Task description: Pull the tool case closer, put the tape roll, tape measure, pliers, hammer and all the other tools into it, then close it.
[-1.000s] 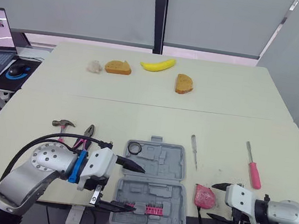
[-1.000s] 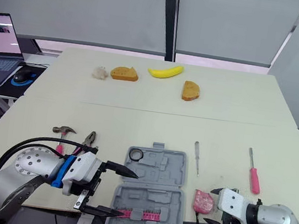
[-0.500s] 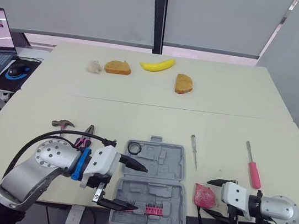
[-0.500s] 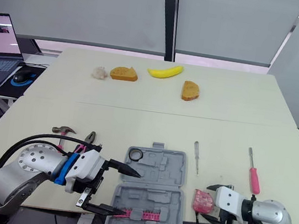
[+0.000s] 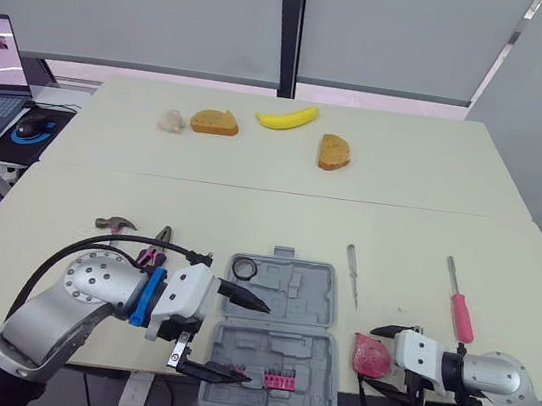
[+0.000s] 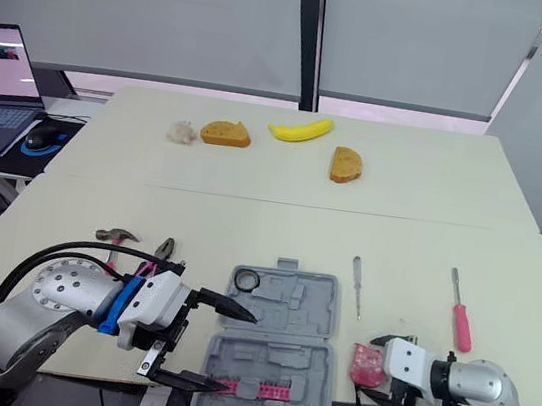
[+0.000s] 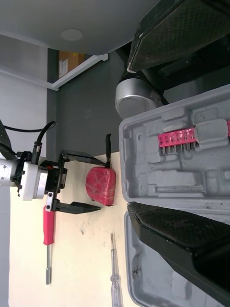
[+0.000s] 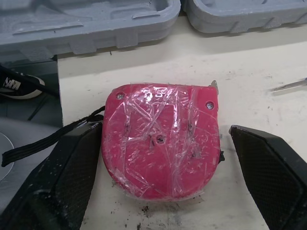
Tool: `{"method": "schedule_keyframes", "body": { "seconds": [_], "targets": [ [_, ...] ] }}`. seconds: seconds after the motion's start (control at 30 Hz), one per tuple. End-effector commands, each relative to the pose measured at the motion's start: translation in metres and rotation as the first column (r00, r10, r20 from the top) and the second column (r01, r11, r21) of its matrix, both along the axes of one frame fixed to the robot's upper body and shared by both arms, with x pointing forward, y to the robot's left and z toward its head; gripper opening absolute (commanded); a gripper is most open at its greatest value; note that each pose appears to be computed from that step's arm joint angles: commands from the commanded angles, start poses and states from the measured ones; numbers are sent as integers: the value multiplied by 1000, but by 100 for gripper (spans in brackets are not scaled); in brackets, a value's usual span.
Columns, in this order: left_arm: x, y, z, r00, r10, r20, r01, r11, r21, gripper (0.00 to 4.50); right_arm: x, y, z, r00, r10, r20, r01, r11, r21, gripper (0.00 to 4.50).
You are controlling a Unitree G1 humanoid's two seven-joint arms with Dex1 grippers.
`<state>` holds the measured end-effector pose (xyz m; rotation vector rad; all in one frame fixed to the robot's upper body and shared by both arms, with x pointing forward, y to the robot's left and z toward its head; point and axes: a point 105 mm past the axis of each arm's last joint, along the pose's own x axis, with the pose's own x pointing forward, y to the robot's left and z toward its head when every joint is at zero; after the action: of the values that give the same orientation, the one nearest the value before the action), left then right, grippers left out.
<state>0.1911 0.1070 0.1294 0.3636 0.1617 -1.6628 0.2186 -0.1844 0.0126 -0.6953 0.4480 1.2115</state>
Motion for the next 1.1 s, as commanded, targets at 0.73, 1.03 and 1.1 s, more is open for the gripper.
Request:
{"method": "schedule_keyframes", "body": {
  "seconds": [0.73,1.03,1.1],
  "targets": [
    [45,34,0,960,258,109,-262,965,29,450,39,35,96,983,149,108,-123,968,-220,318],
    [62,32,-8,931,313,186,-324,945,33,450,75,80,94,972,236,5,-221,917,-332,318],
    [63,29,-8,926,323,194,-334,942,25,450,83,88,91,967,256,-11,-243,902,-356,318]
  ]
}}
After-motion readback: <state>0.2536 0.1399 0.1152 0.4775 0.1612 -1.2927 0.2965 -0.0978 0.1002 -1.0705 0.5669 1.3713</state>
